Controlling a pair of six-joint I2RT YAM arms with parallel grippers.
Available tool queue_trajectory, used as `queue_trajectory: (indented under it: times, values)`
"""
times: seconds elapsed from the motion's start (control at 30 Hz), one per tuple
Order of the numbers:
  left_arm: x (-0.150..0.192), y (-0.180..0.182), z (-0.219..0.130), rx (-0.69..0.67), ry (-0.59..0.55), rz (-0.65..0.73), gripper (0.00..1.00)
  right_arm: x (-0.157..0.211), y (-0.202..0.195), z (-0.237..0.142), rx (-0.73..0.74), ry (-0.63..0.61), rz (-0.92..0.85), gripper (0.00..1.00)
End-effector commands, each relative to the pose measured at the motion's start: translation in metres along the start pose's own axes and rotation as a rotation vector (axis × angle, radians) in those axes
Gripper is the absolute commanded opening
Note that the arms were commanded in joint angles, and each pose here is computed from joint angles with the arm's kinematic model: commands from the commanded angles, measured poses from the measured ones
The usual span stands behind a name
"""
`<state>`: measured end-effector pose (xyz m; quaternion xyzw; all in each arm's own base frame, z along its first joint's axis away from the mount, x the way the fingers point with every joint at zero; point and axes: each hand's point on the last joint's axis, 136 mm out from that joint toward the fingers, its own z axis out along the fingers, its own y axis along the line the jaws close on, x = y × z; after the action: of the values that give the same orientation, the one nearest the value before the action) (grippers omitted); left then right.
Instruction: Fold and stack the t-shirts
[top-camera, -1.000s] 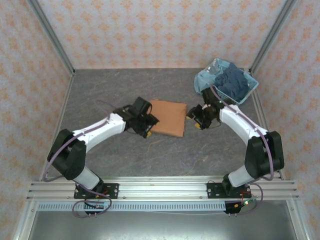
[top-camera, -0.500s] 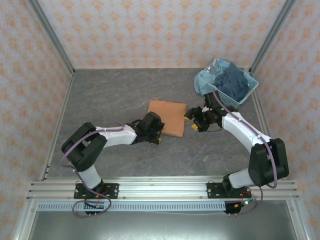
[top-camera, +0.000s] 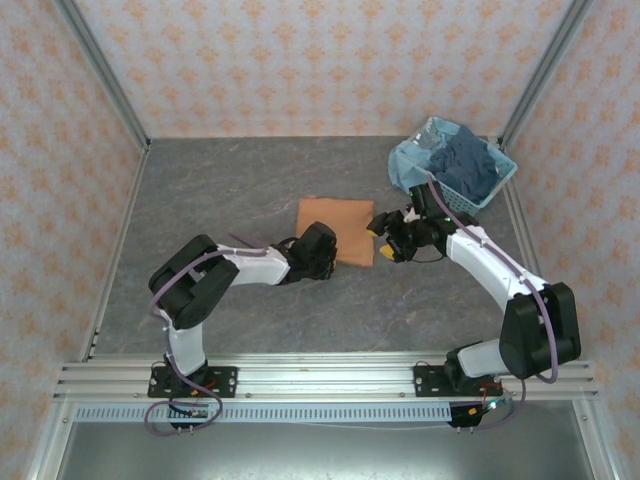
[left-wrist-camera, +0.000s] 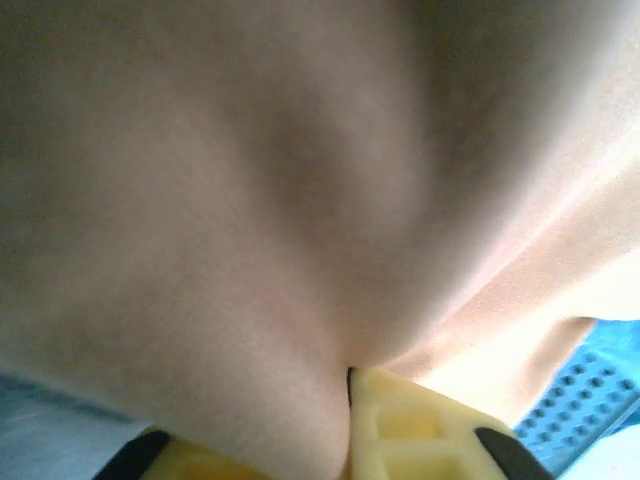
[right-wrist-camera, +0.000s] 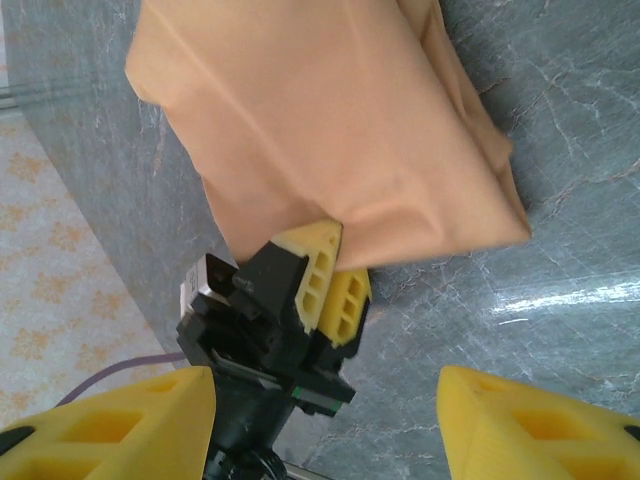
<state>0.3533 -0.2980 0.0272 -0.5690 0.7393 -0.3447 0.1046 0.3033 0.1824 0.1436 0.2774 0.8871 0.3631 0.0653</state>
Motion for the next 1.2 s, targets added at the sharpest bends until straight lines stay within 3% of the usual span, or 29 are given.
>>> queue_trajectory:
  times: [0.0,0.37,0.6,0.83,0.97,1.17]
  values:
    - [-0.034,-0.006,0.006,0.028,-0.127,-0.035,0.05,0.001,0.011,-0.009,-0.026,-0.010,-0.010,0.60]
    - [-0.163,-0.045,-0.013,0.056,-0.288,-0.081,0.00,-0.008,0.020,-0.024,-0.032,-0.047,-0.036,0.60]
    - [-0.269,-0.057,-0.046,-0.095,-0.305,0.095,0.00,-0.015,0.033,-0.025,-0.063,-0.059,-0.056,0.60]
    - [-0.362,-0.054,-0.065,-0.160,-0.348,0.097,0.00,-0.022,0.036,-0.016,-0.059,-0.050,-0.045,0.60]
    - [-0.398,-0.062,-0.061,-0.141,-0.355,0.087,0.00,-0.027,0.040,-0.012,-0.054,-0.049,-0.049,0.60]
    - [-0.436,-0.078,-0.057,-0.206,-0.334,0.184,0.00,-0.032,0.056,-0.015,-0.114,-0.069,-0.070,0.60]
